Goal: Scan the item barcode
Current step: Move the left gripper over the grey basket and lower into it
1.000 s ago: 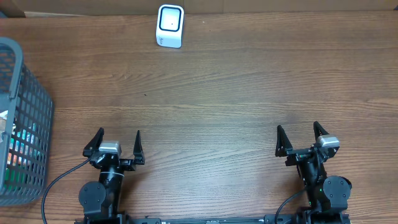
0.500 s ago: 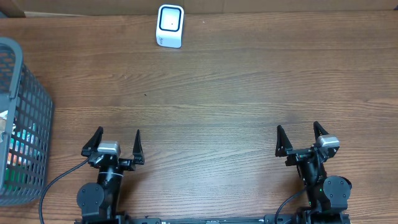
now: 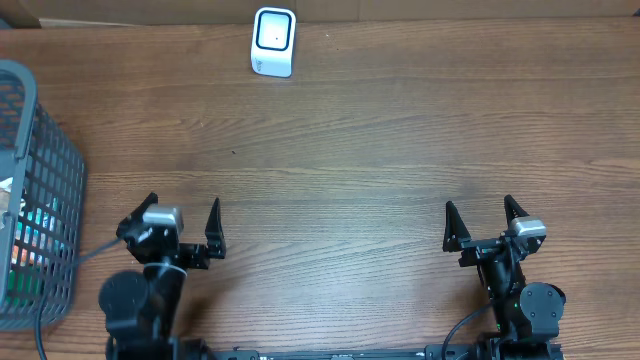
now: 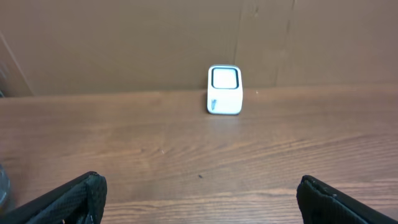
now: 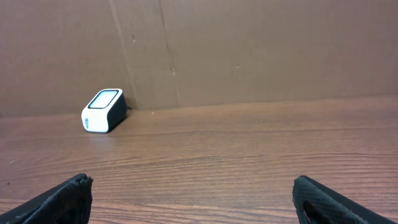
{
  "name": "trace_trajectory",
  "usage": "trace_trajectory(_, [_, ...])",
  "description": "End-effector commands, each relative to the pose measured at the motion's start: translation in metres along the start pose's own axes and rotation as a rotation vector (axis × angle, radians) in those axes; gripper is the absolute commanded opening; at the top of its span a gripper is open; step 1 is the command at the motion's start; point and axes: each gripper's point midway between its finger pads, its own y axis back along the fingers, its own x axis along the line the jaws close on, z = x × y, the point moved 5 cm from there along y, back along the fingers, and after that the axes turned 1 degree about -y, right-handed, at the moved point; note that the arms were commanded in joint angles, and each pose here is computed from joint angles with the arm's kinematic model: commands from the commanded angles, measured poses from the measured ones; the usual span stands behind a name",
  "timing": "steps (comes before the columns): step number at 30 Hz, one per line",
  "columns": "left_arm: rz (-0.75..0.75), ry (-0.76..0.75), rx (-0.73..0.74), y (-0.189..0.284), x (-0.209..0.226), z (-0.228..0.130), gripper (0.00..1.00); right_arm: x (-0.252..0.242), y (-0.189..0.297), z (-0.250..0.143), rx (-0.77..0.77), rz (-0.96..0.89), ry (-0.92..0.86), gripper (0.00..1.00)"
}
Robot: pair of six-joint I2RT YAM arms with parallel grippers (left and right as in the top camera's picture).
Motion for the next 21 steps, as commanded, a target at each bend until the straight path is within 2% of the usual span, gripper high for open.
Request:
trace_trajectory(1, [-0.041,-0.013,0.046,-0.007,-0.003,0.022,1.00,-0.001,0.000,-0.003,-0.002,-0.006,-0.001,1.00])
trace_trajectory(15, [-0.126,0.081,0.639,-0.064,0.005,0.085,1.00,-0.001,0.000,-0.003,-0.002,-0.006,-0.001,1.00])
trace_trajectory(18, [-0.156,0.115,0.722,-0.067,0.002,0.109,1.00,-0.001,0.000,-0.002,-0.002,-0.006,-0.001,1.00])
trace_trajectory(21, [-0.201,0.141,0.744,-0.067,-0.002,0.134,1.00,-0.001,0.000,-0.003,-0.002,-0.006,-0.001,1.00])
